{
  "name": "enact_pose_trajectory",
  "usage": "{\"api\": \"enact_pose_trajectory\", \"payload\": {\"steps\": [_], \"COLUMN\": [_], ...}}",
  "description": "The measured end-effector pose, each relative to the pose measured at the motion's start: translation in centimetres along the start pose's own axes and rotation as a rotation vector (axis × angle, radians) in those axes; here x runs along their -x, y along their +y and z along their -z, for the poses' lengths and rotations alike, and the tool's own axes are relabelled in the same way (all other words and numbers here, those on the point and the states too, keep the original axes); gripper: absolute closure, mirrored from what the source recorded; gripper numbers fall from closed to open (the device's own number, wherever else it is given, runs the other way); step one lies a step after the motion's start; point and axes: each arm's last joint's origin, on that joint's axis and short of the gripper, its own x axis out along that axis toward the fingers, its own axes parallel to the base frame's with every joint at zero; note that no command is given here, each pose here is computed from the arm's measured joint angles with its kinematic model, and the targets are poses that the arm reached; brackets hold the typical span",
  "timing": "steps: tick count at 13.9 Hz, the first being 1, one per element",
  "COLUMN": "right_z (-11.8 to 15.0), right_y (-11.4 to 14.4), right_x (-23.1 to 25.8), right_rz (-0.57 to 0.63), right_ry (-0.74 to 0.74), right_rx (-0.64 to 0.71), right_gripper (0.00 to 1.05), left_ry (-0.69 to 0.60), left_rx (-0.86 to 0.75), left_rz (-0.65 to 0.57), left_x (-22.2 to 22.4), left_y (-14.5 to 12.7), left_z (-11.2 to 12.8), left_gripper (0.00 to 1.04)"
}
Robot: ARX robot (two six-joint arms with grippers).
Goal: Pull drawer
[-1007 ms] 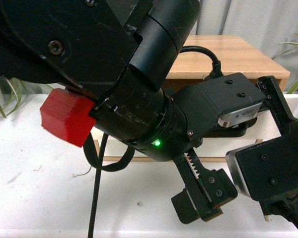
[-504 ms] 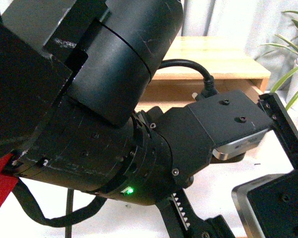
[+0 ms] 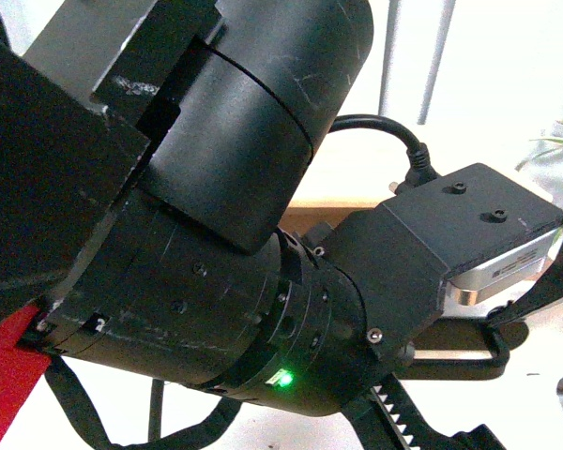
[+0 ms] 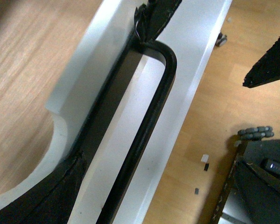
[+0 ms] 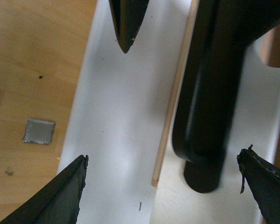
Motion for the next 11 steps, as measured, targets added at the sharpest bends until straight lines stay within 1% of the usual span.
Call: {"api": "enact_pose_trajectory", "payload": {"steps": [3, 4, 6, 7, 9, 10, 11], "right_z": [-0.3, -0.5, -0.4, -0.3, 0.7, 1.4, 2.2], "right_y": [-1.1, -1.4, -2.0, -2.2, -2.7, -3.2, -3.6], "right_x": [2.1, 2.9, 4.6, 5.5, 6.7, 7.3, 7.8], "right_rz": [0.052, 0.074, 0.118, 0.15, 0.241, 0.317, 0.415], "right_ry": [-0.032, -0.058, -0.119, -0.161, -0.213, -0.209, -0.195], "right_rx": [-0.037, -0.072, -0.172, -0.222, -0.338, -0.388, -0.465], "right_gripper": [0.06, 0.06, 0.06, 0.06, 0.06, 0.06, 0.06], "left_ry": [-0.087, -0.145, -0.308, -0.374, -0.418, -0.449, -0.494], "left_rx": [0.067, 0.098, 0.143, 0.182, 0.297, 0.367, 0.443], "left_rz": [-0.017, -0.043, -0.096, -0.119, -0.184, -0.263, -0.352], "left_x": [2.3, 4.0, 7.8, 9.3, 10.9, 11.9, 13.3], "left_y": [0.8, 1.2, 2.0, 2.2, 2.5, 3.2, 4.1], "left_z": [-0.6, -0.9, -2.0, -1.8, 0.0, 1.2, 2.2], "left_gripper": [0.07, 0.07, 0.07, 0.07, 0.07, 0.07, 0.07]}}
